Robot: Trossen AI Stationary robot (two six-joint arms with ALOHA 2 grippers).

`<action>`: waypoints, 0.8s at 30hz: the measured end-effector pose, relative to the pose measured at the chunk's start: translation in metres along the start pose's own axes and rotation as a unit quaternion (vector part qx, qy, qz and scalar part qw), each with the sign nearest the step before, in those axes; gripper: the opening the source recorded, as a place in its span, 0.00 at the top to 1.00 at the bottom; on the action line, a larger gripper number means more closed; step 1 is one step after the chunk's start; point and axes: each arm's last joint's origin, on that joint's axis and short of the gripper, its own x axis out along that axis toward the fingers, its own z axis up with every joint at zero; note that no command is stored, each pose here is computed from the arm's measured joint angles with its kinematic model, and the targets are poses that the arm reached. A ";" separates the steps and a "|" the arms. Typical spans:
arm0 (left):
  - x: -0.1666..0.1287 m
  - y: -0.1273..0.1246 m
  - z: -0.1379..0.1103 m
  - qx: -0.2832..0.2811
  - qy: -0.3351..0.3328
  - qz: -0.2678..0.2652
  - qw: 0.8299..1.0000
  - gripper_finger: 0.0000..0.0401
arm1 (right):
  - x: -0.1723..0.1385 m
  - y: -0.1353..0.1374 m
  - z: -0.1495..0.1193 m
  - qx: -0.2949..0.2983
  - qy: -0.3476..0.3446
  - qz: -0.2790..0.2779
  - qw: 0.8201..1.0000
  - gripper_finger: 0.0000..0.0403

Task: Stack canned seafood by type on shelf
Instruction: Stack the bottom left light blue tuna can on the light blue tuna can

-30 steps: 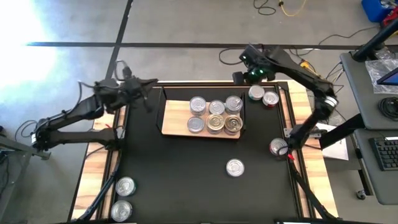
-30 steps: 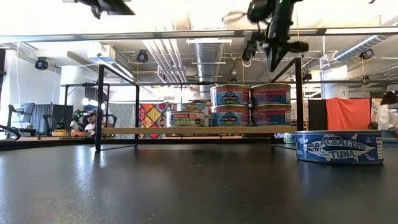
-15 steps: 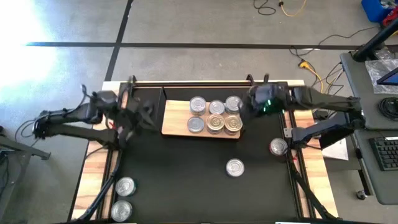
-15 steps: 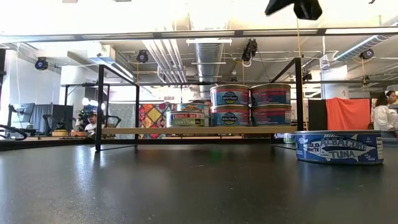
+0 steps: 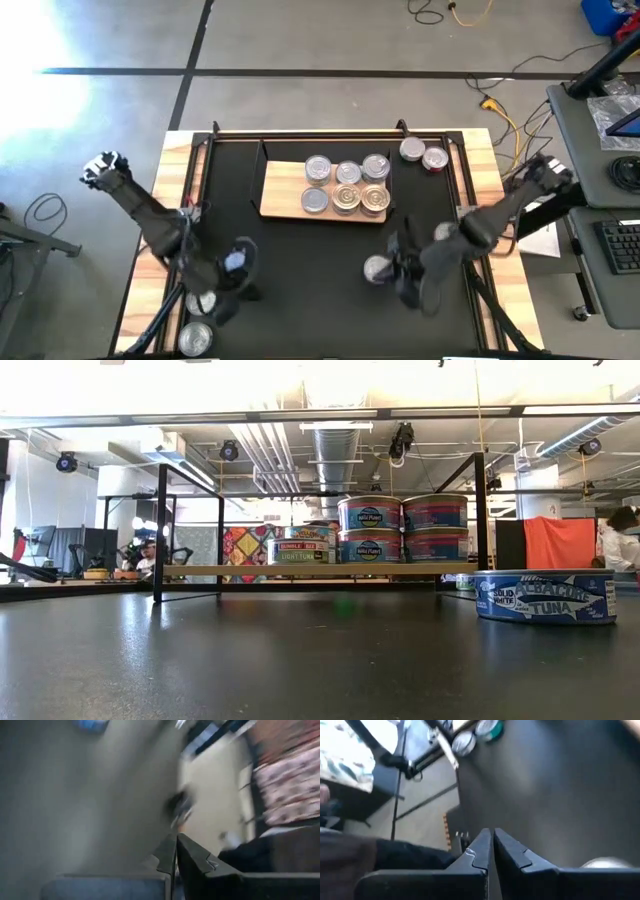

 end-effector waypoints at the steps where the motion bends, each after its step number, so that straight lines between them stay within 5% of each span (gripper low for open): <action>1: 0.003 0.000 -0.007 -0.016 0.030 0.023 0.999 1.00 | 0.006 0.004 -0.008 0.002 0.009 -0.002 1.000 0.97; 4: 0.012 0.000 -0.028 -0.063 0.153 0.071 0.984 1.00 | 0.024 0.013 -0.031 0.036 0.035 -0.019 0.999 0.97; 9: 0.026 0.008 -0.066 -0.128 0.319 0.155 0.926 1.00 | 0.054 0.028 -0.069 0.051 0.079 -0.036 0.995 0.97; 17: 0.042 0.035 -0.093 -0.116 0.421 0.317 0.842 1.00 | 0.085 0.041 -0.102 0.060 0.085 -0.074 0.992 0.97; 24: 0.056 0.056 -0.116 -0.105 0.532 0.311 0.780 1.00 | 0.091 0.048 -0.101 0.046 0.071 -0.074 0.994 0.97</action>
